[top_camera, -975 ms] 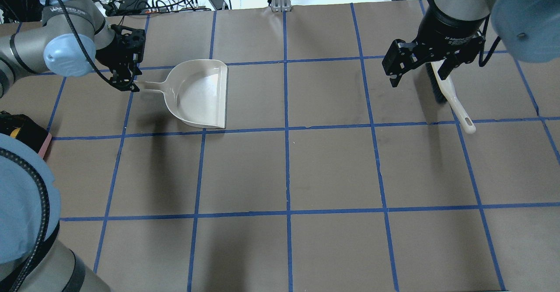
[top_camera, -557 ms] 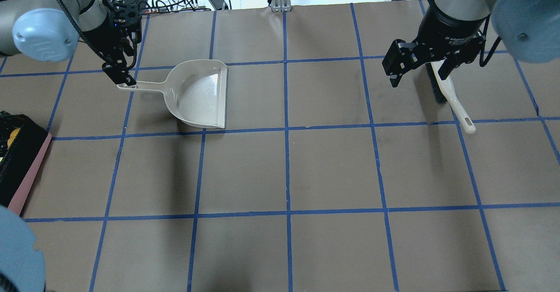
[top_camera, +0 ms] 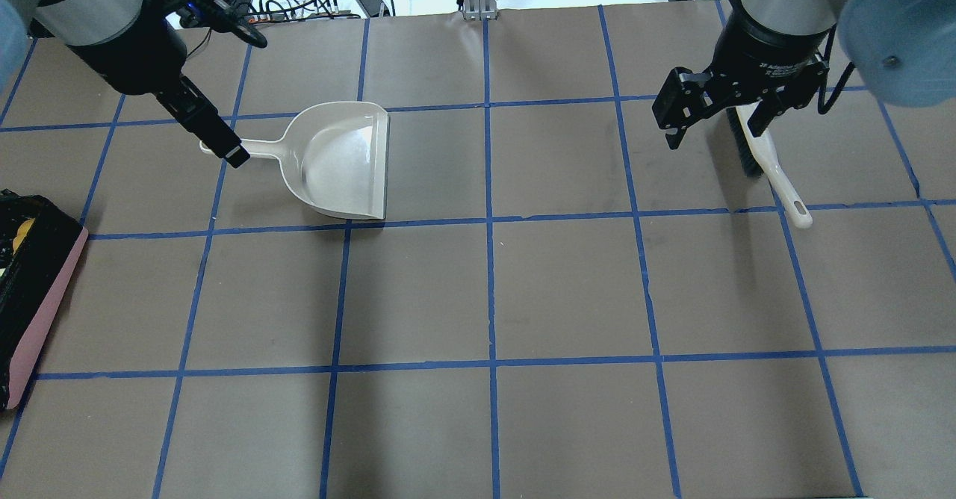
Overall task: Sweep and dump trash into bin
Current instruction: 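Open the left gripper and lift it off the dustpan handle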
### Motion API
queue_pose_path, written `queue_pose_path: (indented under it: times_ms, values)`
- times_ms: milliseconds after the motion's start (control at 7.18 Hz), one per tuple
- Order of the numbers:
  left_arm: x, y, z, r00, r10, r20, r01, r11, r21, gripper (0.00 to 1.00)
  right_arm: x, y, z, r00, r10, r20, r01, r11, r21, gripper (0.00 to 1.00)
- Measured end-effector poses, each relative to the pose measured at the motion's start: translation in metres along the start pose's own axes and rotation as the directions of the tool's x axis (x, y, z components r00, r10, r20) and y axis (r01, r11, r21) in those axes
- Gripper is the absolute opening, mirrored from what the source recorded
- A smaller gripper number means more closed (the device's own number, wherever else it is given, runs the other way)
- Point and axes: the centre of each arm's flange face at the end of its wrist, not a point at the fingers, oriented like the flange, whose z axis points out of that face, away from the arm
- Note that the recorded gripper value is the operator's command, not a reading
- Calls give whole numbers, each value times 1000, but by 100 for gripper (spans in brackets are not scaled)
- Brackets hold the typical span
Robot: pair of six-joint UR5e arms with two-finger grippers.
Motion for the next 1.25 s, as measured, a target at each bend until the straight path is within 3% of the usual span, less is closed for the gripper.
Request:
queue_pose_path:
  times_ms: [139, 278, 557, 975, 1253]
  values:
    - [30, 7, -9, 985, -172, 2, 172, 985, -4, 100, 0, 0, 0, 1000, 0, 0, 0, 1000, -1, 100]
    - [57, 9, -15, 957, -285, 47, 286, 958, -17, 100, 0, 0, 0, 1000, 0, 0, 0, 1000, -2, 100]
    - [87, 7, -17, 905, -406, 123, 410, 912, -9, 100, 0, 0, 0, 1000, 0, 1, 0, 1000, -3, 100]
    - [84, -13, -18, 887, -445, 127, 435, 895, 96, 100, 0, 0, 1, 1000, 0, 0, 0, 1000, -3, 100]
    - [79, -20, -15, 885, -451, 117, 438, 891, 119, 100, 0, 0, 1, 1000, 1, 1, -1, 1000, -3, 100]
